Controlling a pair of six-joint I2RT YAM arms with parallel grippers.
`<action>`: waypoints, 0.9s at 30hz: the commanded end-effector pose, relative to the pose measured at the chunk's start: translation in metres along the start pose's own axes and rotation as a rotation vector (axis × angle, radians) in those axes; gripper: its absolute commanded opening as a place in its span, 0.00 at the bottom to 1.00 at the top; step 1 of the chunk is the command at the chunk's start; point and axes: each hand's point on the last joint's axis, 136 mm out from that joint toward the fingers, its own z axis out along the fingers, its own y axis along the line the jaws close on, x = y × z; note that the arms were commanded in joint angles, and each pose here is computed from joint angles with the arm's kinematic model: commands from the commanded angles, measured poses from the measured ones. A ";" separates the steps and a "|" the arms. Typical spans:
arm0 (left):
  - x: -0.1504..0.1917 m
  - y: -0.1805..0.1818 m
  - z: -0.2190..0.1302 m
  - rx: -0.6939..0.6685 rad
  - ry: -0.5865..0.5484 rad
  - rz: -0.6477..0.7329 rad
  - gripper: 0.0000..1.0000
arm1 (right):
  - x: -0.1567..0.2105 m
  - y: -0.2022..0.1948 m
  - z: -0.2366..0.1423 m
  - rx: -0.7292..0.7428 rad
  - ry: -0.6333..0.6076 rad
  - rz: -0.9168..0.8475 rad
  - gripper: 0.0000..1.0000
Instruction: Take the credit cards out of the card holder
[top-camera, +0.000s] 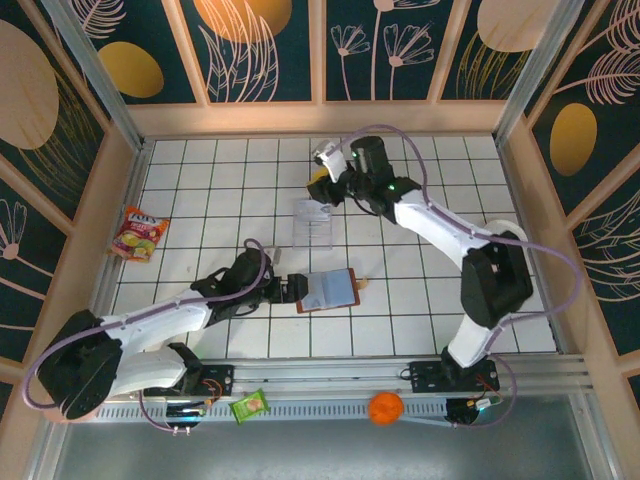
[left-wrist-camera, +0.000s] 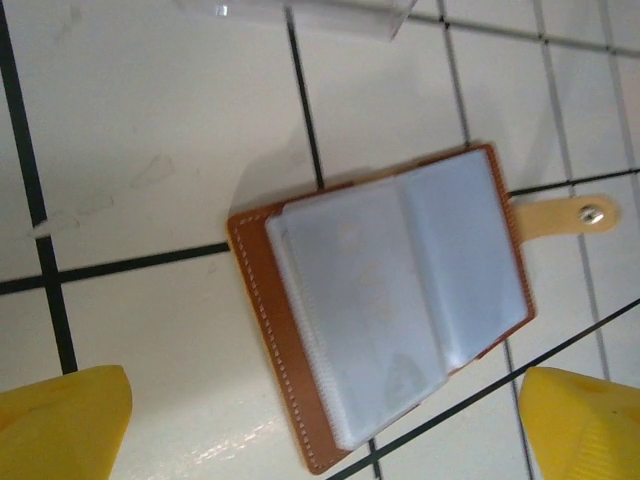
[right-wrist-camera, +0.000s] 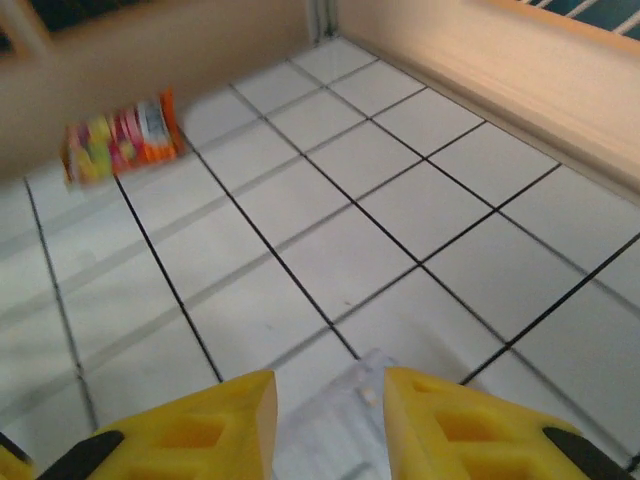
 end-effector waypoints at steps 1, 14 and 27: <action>-0.024 -0.004 -0.014 0.019 -0.131 -0.025 0.99 | -0.012 0.005 -0.012 -0.015 -0.132 0.291 0.34; -0.052 0.006 -0.064 -0.005 -0.371 -0.018 0.99 | 0.158 0.109 -0.026 0.106 0.262 0.408 0.34; -0.027 0.029 -0.057 -0.033 -0.318 -0.063 0.99 | 0.223 0.139 -0.002 0.267 0.481 0.231 0.33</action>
